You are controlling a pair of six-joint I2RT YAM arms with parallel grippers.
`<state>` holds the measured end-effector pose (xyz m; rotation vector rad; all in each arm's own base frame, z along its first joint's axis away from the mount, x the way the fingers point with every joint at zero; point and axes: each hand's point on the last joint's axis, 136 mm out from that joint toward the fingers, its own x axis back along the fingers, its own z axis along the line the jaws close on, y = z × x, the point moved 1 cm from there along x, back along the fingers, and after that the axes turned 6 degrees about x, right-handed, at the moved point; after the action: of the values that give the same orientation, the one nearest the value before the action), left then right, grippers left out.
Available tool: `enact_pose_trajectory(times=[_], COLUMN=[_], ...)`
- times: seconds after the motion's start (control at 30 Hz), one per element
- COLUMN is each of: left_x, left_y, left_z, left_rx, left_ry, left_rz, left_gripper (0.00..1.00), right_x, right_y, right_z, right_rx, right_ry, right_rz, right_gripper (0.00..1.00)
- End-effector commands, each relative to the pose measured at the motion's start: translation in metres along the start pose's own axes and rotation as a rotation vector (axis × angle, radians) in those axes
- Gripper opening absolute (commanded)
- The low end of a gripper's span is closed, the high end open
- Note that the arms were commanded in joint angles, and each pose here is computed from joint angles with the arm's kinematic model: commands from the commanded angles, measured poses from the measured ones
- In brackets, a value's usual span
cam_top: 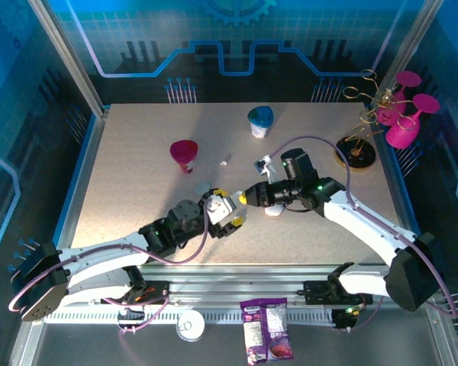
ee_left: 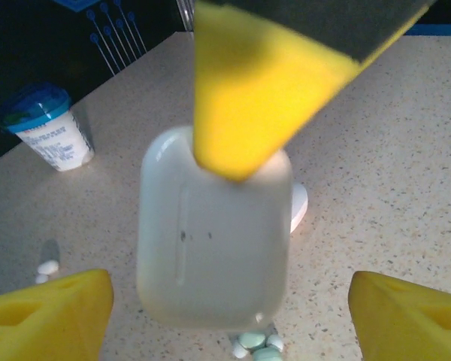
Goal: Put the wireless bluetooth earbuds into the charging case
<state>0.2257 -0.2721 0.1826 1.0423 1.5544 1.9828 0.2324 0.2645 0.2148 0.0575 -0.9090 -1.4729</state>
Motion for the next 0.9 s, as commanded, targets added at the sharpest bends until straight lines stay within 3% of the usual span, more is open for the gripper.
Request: enact_pose_trajectory(times=[0.0, 0.1, 0.3, 0.57, 0.87], left_x=[0.009, 0.022, 0.051, 0.066, 0.065], left_y=[0.036, 0.054, 0.086, 0.117, 0.146], left_z=[0.001, -0.006, -0.015, -0.022, -0.028], left_rx=[0.133, 0.295, 0.523, 0.558, 0.526], left_ry=[-0.041, -0.164, -0.387, -0.522, -0.618], left_rz=[-0.13, -0.235, -0.435, -0.584, -0.672], left_gripper=[0.91, 0.98, 0.99, 0.93, 0.77], right_x=[0.025, 0.042, 0.068, 0.092, 0.091], right_y=[0.021, 0.032, 0.041, 0.057, 0.05], right_z=[0.014, 0.023, 0.052, 0.096, 0.108], right_rx=[0.168, 0.279, 0.443, 0.524, 0.558], right_ry=[0.022, 0.04, 0.188, 0.445, 0.497], right_rz=[-0.121, -0.195, -0.34, -0.463, -0.446], right_gripper=[0.14, 0.11, 0.11, 0.11, 0.11])
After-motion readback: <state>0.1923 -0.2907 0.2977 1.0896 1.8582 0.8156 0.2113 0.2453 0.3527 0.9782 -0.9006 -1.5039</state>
